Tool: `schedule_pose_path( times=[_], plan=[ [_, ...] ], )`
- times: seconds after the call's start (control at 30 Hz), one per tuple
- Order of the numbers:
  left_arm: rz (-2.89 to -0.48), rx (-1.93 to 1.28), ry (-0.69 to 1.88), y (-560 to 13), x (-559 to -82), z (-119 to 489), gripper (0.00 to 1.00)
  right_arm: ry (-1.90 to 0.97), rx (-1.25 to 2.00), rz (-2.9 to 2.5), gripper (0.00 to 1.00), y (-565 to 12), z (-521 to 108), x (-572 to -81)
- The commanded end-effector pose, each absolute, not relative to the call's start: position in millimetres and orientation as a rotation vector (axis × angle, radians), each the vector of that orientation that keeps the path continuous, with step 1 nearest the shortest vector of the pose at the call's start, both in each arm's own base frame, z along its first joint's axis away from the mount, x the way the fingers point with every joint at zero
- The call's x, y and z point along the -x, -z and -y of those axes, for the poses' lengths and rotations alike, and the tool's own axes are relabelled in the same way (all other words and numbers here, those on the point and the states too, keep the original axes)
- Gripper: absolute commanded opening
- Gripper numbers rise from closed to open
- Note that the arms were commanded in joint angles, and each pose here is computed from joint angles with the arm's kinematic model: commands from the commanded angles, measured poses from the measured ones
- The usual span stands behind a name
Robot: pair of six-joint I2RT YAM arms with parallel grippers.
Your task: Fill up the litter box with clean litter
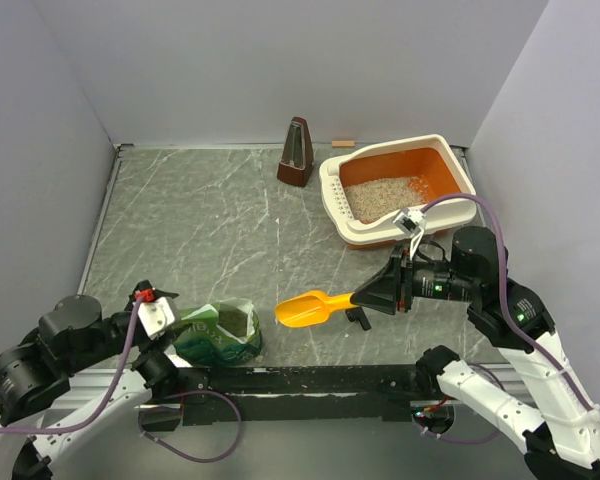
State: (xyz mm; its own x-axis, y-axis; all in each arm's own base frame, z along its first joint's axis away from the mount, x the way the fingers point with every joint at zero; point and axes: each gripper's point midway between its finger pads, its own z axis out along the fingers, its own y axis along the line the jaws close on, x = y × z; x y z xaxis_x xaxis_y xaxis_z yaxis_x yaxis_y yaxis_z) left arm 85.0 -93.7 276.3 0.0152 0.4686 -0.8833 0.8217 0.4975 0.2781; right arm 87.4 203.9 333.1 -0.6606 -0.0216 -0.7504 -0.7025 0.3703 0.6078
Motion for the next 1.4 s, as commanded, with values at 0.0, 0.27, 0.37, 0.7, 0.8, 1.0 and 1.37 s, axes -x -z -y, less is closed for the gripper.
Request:
schedule_pose_path(
  times=[0.0,0.27,0.37,0.7,0.8,1.0,1.37],
  plan=[
    [-1.629,-1.138,0.323,-276.2,-97.0,91.7,0.53,-1.407,0.683,-1.866,0.00,-368.4,-212.0,-77.0],
    [-1.688,-1.169,0.341,-255.1,-102.7,101.6,0.01,-1.413,0.701,-1.930,0.00,-373.6,-237.6,-91.0],
    [-1.652,-1.159,0.371,-258.7,-101.7,106.7,0.01,-1.409,0.701,-1.956,0.00,-372.8,-248.4,-98.2],
    [-1.555,-1.131,0.423,-281.7,-94.9,110.8,0.01,-1.367,0.669,-2.071,0.00,-354.9,-295.2,-125.7],
    [-1.486,-1.134,0.484,-292.8,-87.3,118.0,0.01,-1.343,0.664,-2.124,0.00,-342.4,-313.0,-135.2],
    [-1.378,-1.116,0.542,-316.7,-94.1,138.8,0.01,-1.256,0.656,-2.271,0.00,-311.6,-345.4,-148.3],
    [-1.142,-1.026,0.470,-393.5,-132.4,165.4,0.01,-0.742,0.446,-2.547,0.00,-252.0,-316.1,-185.8]
  ],
)
